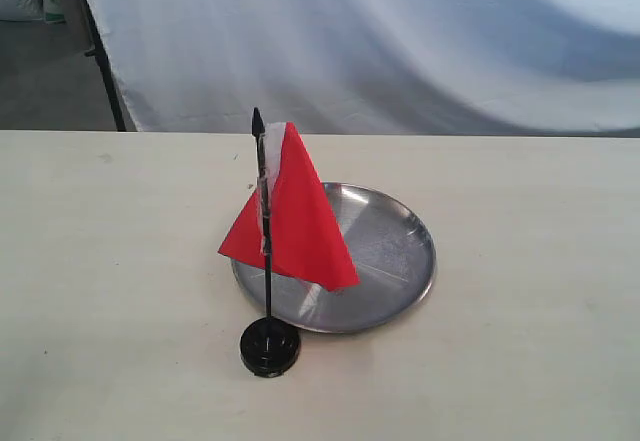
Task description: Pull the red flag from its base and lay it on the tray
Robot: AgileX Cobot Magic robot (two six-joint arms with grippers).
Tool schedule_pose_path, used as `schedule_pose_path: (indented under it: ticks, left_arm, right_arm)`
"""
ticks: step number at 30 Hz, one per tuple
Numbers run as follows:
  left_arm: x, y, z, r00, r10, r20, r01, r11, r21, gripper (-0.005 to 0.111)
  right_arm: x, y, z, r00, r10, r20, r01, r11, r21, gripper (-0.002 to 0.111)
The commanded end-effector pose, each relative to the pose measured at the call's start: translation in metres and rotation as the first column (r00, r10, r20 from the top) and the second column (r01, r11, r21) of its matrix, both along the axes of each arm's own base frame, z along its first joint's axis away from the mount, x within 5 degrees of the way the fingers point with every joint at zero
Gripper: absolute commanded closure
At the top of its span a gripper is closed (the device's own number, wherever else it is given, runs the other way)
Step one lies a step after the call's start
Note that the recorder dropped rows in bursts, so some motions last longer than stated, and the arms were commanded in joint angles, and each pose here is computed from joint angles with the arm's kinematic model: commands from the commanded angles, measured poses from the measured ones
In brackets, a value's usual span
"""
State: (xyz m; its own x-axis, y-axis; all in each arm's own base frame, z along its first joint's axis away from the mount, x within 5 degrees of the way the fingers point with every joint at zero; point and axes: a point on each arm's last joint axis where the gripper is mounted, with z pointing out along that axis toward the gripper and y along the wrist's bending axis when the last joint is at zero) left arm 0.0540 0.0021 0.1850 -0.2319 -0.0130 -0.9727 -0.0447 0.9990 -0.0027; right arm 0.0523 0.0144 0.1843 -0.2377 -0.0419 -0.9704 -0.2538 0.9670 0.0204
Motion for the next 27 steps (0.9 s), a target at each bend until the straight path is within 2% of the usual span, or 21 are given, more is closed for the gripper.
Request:
schedule_pose_path:
  ticks: [1, 17, 21, 27]
  left_arm:
    - [0.0, 0.0, -0.001, 1.0, 0.001, 0.001, -0.001, 1.0, -0.001, 0.107]
    - [0.0, 0.0, -0.001, 1.0, 0.001, 0.001, -0.001, 1.0, -0.001, 0.107]
    - [0.0, 0.0, -0.001, 1.0, 0.001, 0.001, -0.001, 1.0, -0.001, 0.107]
    - [0.0, 0.0, -0.001, 1.0, 0.001, 0.001, -0.001, 1.0, -0.001, 0.107]
  right_arm:
    - [0.0, -0.001, 0.0, 1.0, -0.005, 0.015, 0.005, 1.0, -0.008, 0.108]
    - [0.0, -0.001, 0.001, 1.0, -0.005, 0.019, 0.005, 1.0, -0.007, 0.108]
    - [0.001, 0.0, 0.006, 0.997, -0.007, 0.079, 0.006, 1.0, 0.003, 0.108]
    - [0.002, 0.0, 0.027, 0.967, -0.052, 0.249, -0.005, 0.975, 0.221, 0.108]
